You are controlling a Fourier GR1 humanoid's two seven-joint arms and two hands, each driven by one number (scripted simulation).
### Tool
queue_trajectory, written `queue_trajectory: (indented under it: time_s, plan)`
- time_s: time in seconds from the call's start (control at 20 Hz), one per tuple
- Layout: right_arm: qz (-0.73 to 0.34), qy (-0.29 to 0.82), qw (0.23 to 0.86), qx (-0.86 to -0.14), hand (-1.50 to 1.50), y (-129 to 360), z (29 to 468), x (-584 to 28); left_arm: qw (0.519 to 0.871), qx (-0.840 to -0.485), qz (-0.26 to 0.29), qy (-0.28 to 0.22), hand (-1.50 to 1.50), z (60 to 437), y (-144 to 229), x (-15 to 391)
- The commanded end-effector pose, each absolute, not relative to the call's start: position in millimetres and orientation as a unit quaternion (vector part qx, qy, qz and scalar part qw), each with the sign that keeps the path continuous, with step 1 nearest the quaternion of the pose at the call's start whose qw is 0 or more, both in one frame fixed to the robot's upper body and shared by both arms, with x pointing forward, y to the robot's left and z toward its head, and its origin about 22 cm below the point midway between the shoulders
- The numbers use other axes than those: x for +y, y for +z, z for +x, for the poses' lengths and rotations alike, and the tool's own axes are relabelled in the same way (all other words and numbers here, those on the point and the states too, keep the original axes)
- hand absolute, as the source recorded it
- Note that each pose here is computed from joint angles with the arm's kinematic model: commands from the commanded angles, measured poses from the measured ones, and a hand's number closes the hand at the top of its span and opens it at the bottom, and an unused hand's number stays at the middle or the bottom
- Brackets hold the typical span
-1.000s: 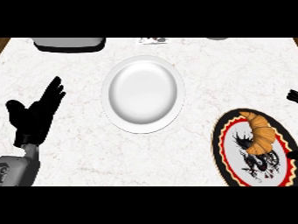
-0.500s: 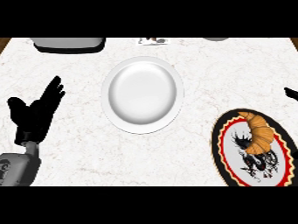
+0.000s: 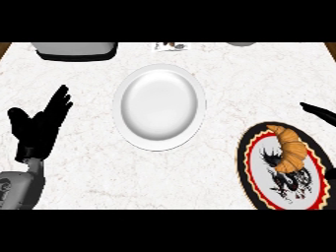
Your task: Pick the croissant from the plate and place it in the plate
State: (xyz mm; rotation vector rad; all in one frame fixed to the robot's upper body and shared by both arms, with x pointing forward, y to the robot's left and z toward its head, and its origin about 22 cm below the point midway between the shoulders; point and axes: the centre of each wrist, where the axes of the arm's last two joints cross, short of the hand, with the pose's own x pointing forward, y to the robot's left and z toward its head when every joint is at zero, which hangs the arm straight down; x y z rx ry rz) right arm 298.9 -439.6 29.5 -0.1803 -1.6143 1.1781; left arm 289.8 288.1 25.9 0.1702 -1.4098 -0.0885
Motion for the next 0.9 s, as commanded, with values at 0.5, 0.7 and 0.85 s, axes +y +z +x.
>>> queue_trajectory:
  time_s: [0.5,0.7,0.85]
  plan:
    - [-0.077,0.592,0.534,-0.599,-1.50,45,323,-400,0.756,-0.649,0.082,-0.033,0.00,290,30,276]
    - [-0.083,0.588,0.537,-0.599,-1.50,6,325,-396,0.754,-0.651,0.082,-0.043,0.00,290,3,282]
    - [-0.107,0.595,0.537,-0.589,-1.50,17,337,-383,0.761,-0.643,0.071,-0.038,0.00,280,25,261]
